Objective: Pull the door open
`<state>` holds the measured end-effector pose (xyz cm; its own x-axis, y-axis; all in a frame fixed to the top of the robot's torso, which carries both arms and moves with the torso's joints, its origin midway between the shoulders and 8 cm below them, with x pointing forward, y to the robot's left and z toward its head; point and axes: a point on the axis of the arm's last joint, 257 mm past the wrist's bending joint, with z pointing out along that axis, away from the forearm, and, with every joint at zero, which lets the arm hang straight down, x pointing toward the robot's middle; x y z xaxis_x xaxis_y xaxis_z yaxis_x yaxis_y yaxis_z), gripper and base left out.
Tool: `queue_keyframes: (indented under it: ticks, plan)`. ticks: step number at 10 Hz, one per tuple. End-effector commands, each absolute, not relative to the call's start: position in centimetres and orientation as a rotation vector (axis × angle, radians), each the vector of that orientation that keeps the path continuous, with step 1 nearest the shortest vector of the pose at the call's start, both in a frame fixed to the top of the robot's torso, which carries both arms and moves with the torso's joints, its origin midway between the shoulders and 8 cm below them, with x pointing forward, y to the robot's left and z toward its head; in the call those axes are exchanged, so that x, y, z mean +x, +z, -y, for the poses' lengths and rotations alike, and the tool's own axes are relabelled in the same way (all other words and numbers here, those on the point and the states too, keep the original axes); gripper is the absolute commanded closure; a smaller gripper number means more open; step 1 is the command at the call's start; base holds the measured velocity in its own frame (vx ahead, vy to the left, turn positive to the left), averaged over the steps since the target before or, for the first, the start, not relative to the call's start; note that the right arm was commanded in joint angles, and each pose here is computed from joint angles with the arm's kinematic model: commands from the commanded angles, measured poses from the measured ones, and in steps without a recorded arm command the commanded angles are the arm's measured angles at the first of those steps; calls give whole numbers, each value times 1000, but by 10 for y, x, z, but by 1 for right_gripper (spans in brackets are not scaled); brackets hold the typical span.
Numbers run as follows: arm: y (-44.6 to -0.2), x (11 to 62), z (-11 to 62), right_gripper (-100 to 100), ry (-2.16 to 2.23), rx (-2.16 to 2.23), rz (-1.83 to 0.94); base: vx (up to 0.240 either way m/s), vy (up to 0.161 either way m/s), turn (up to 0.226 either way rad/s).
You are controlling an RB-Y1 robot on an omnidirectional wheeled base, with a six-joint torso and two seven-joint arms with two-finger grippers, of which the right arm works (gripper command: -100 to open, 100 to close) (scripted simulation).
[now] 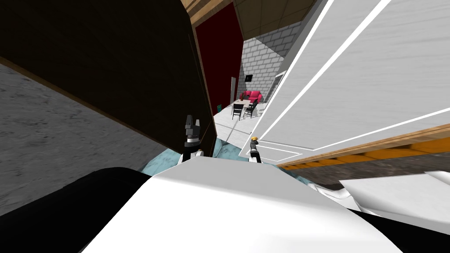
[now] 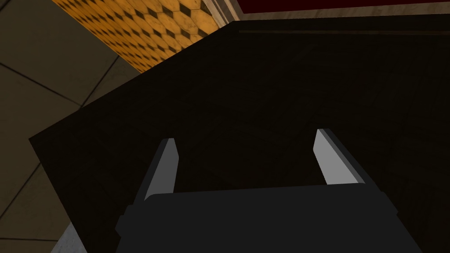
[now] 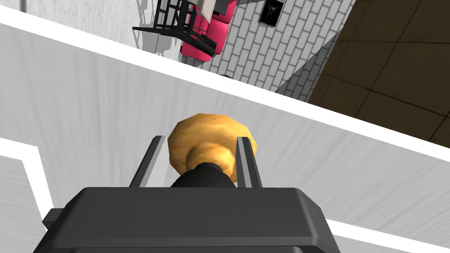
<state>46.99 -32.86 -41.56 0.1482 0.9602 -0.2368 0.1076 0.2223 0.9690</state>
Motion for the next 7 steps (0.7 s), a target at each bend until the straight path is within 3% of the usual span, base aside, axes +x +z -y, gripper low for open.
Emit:
queue_keyframes:
  ticks: [1, 7]
  plan:
    - [-411, 465, 356, 100, 857, 1195, -1222, -18, 1, 27]
    - [-417, 461, 357, 100, 848, 1205, -1232, -1, -1, 1]
